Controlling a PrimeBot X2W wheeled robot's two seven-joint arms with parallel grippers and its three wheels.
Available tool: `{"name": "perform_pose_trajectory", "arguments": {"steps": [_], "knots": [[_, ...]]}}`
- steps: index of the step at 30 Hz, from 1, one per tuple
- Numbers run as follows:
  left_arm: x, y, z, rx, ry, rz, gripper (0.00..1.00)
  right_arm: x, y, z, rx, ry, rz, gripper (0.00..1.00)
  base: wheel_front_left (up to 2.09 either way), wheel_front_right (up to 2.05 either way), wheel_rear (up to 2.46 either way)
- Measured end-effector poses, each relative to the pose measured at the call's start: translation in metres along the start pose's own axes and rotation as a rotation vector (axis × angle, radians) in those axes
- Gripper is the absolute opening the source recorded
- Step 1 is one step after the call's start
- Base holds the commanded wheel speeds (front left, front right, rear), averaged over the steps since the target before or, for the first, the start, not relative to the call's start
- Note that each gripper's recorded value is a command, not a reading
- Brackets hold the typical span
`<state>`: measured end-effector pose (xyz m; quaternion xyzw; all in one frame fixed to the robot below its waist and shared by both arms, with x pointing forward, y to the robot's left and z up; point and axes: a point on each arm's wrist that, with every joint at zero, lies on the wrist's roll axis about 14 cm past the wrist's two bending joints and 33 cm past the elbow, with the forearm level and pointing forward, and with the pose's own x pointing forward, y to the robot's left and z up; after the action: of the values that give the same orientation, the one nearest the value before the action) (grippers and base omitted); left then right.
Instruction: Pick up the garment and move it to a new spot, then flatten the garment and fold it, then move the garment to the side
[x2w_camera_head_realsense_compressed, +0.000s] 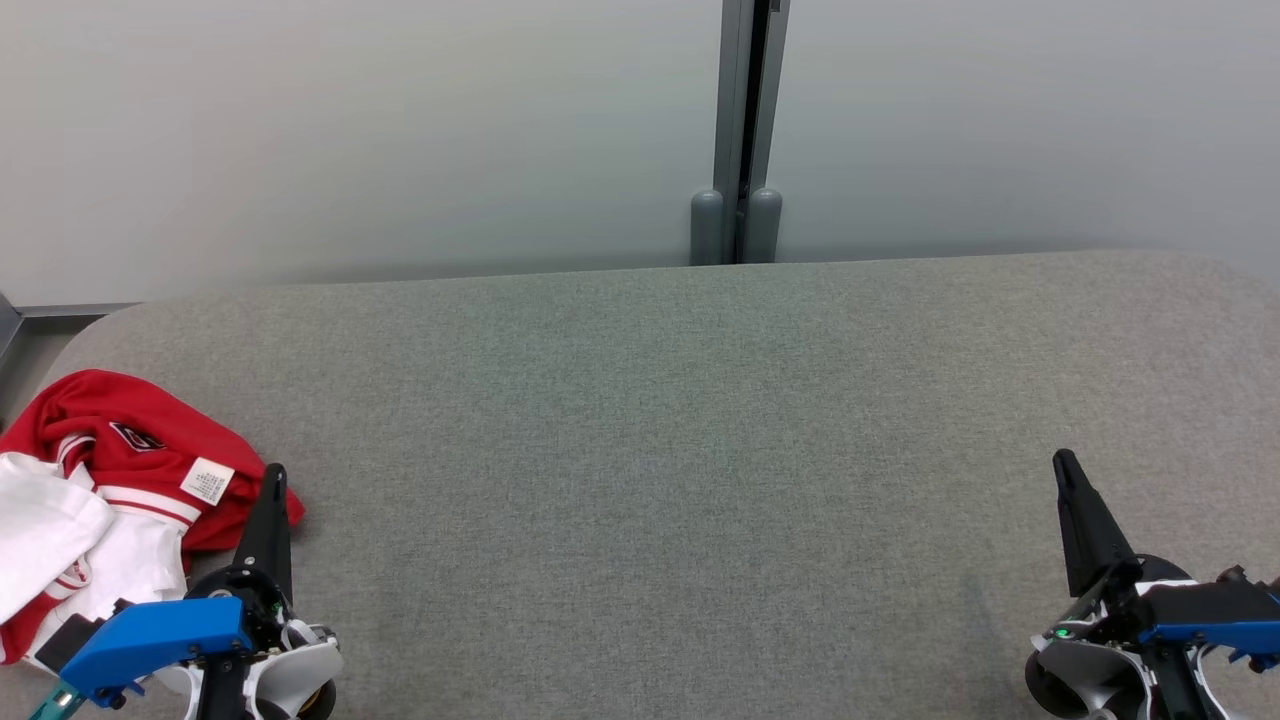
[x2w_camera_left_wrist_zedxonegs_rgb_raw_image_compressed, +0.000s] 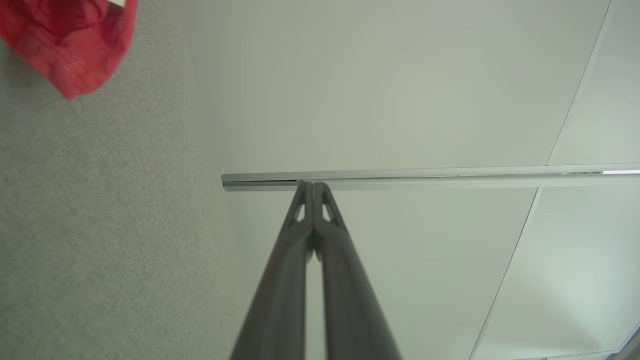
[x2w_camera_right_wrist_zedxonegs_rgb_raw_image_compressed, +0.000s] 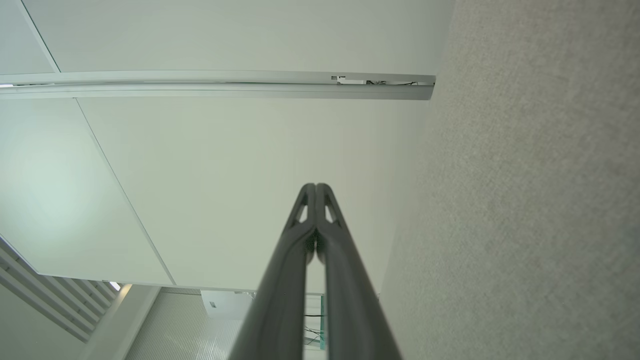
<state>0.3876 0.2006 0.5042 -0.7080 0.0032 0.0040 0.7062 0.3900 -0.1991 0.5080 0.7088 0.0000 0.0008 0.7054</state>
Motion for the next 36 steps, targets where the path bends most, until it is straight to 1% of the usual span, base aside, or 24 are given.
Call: {"name": "perform_pose_trajectory", "arguments": {"steps": [36], "knots": [[0.0, -0.0001, 0.0, 0.0, 0.0, 0.0, 0.0, 0.0, 0.0, 0.0, 0.0, 0.0, 0.0, 0.0, 0.0, 0.0, 0.0]]}}
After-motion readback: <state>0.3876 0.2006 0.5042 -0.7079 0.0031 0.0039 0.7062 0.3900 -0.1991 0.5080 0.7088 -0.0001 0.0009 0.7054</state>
